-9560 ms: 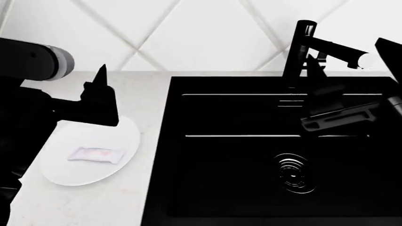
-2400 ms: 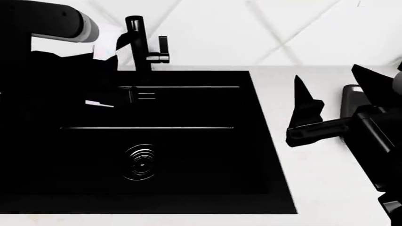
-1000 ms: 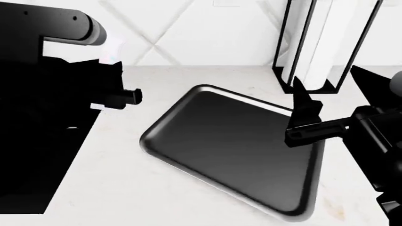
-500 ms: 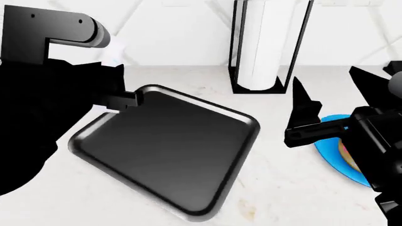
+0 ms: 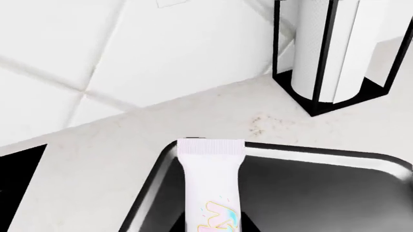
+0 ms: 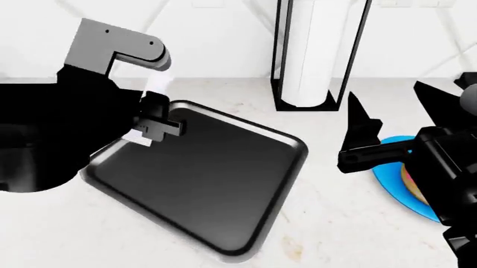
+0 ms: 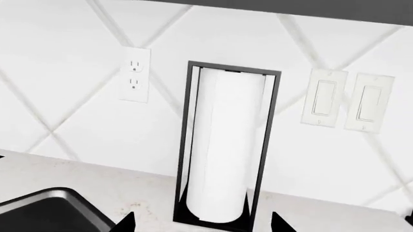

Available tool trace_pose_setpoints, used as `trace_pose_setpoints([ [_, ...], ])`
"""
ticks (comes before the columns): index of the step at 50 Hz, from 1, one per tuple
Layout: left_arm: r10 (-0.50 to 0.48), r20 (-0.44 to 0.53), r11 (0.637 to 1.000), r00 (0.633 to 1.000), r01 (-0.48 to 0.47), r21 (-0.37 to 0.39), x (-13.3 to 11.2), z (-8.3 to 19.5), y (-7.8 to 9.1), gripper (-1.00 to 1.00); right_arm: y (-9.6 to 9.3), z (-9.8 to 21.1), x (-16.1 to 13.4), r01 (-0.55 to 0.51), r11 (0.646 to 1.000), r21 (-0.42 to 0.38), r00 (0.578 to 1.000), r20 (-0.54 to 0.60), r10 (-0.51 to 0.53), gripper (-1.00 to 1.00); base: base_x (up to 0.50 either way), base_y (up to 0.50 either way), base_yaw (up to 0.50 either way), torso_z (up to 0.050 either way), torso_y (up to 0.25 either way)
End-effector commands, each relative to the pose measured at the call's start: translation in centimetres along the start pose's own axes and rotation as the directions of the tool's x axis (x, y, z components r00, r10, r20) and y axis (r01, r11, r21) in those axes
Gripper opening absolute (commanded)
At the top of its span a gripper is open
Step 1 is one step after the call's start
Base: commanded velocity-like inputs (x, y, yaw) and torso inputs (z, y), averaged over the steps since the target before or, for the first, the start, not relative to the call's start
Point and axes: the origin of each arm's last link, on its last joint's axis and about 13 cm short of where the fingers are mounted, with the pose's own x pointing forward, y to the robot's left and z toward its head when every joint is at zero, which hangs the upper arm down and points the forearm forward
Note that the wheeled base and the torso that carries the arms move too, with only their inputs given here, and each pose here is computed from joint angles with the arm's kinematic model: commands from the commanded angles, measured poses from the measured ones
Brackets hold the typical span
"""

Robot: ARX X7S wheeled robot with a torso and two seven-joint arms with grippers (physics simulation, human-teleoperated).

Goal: Move the dessert items from the plate to the tray.

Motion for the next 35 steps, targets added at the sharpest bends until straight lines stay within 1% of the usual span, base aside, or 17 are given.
trace_pose_setpoints([
  [1, -0.058, -0.159, 0.996, 0.986, 0.068, 0.061, 2.5, 1.7, 0.0, -1.00, -0.1, -0.3, 0.0, 0.000, 1.000, 0.013, 1.000, -0.004, 0.000, 1.00, 0.00, 0.00, 0.00, 0.000, 0.000],
  [8, -0.097, -0.218, 0.992, 0.971, 0.112, 0.058, 4.5, 2.7, 0.0, -1.00, -0.1, -0.3, 0.0, -0.003, 1.000, 0.019, 1.000, -0.004, 0.003, 1.00, 0.00, 0.00, 0.00, 0.000, 0.000],
  [10, -0.131, -0.230, 0.989, 0.964, 0.143, 0.036, 4.9, 3.0, 0.0, -1.00, 0.0, -0.3, 0.1, -0.005, 1.000, 0.019, 1.000, -0.004, 0.005, 1.00, 0.00, 0.00, 0.00, 0.000, 0.000],
  [15, -0.147, -0.248, 0.987, 0.958, 0.157, 0.023, 5.8, 3.6, 0.3, -1.00, 0.0, -0.2, 0.1, -0.009, 1.000, 0.015, 1.000, -0.006, 0.009, 1.00, 0.00, 0.00, 0.00, 0.000, 0.000],
  [19, -0.146, -0.299, 0.985, 0.943, 0.168, 0.049, 6.7, 3.4, 0.3, -1.00, 0.1, -0.1, 0.1, -0.012, 1.000, 0.013, 1.000, -0.008, 0.012, 1.00, 0.00, 0.00, 0.00, 0.000, 0.000],
  [24, -0.125, -0.372, 0.980, 0.920, 0.174, 0.100, 7.6, 3.2, 0.4, -1.00, 0.1, -0.1, 0.2, -0.013, 1.000, 0.011, 1.000, -0.009, 0.013, 1.00, 0.00, 0.00, 0.00, 0.000, 0.000],
  [30, -0.124, -0.432, 0.974, 0.893, 0.193, 0.119, 8.4, 3.0, 0.6, -1.00, 0.1, -0.3, 0.3, -0.013, 1.000, 0.012, 1.000, -0.011, 0.013, 1.00, 0.00, 0.00, 0.00, 0.000, 0.000],
  [35, -0.165, -0.453, 0.965, 0.876, 0.238, 0.108, 8.7, 2.8, 1.0, -1.00, 0.1, -0.4, 0.4, -0.011, 1.000, 0.016, 1.000, -0.014, 0.011, 1.00, 0.00, 0.00, 0.00, 0.000, 0.000],
])
